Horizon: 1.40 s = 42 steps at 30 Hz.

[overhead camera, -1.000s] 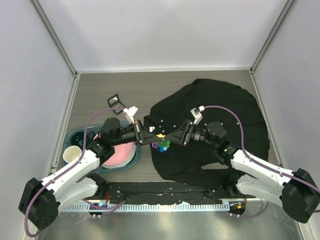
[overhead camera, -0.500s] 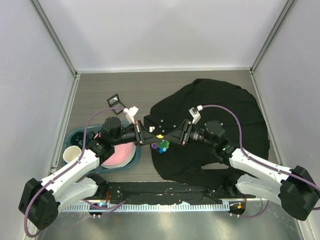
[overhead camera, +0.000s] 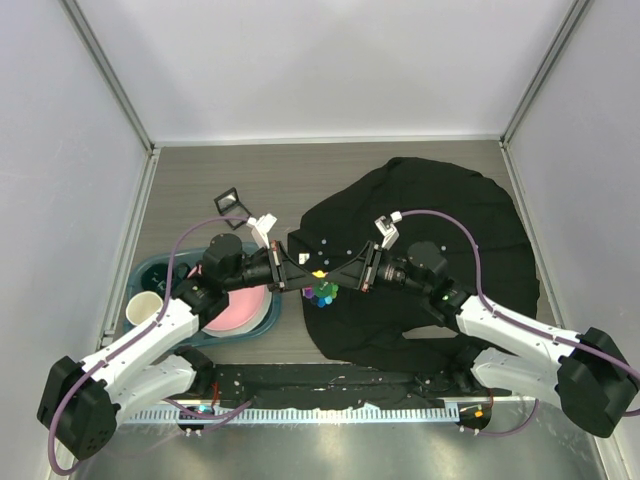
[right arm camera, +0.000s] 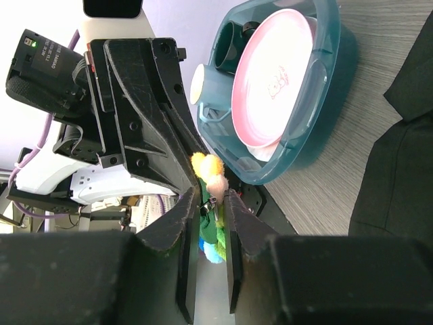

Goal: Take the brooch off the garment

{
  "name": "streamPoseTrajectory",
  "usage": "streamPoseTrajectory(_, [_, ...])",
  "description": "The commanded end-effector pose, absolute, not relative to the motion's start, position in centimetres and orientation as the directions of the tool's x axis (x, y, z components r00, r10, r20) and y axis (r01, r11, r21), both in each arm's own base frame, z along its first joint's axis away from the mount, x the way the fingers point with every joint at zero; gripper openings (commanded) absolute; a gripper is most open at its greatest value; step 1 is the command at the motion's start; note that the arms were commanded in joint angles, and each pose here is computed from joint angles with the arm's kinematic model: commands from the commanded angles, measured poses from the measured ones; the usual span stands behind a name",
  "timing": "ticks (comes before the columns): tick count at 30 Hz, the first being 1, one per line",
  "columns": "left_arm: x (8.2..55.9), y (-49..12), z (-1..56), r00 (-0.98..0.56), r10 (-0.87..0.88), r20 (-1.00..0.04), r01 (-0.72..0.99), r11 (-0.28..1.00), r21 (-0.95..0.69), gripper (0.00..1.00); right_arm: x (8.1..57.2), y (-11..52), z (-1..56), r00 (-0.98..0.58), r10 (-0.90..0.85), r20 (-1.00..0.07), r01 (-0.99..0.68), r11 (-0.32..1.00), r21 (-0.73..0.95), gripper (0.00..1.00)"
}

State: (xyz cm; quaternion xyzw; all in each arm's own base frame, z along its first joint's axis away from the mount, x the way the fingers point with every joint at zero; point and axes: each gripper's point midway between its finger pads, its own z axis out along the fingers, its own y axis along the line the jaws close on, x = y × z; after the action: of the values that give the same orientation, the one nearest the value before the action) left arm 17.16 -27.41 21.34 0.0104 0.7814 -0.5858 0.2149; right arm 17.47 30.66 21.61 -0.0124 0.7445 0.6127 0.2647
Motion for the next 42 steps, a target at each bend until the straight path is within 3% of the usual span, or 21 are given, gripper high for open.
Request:
streamPoseTrajectory(1, [17.7, -27.5, 23.5, -0.878, -0.251, -0.408, 0.334, 0.290, -0.897, 0.00, 16.5, 31.4, 25.9, -0.835, 0.292, -0.467, -0.445, 0.141, 0.884, 0.22])
streamPoseTrajectory(12, [17.5, -27.7, 22.9, -0.886, -0.227, -0.404, 0.336, 0.286, -0.898, 0.00, 15.3, 31.3, 26.1, -0.849, 0.261, -0.459, -0.455, 0.080, 0.887, 0.20])
streamPoseTrajectory(42, [16.9, -27.9, 23.9, -0.897, -0.217, -0.385, 0.336, 0.233, -0.913, 0.00, 16.2, 31.5, 25.1, -0.845, 0.260, -0.467, -0.450, 0.123, 0.884, 0.16])
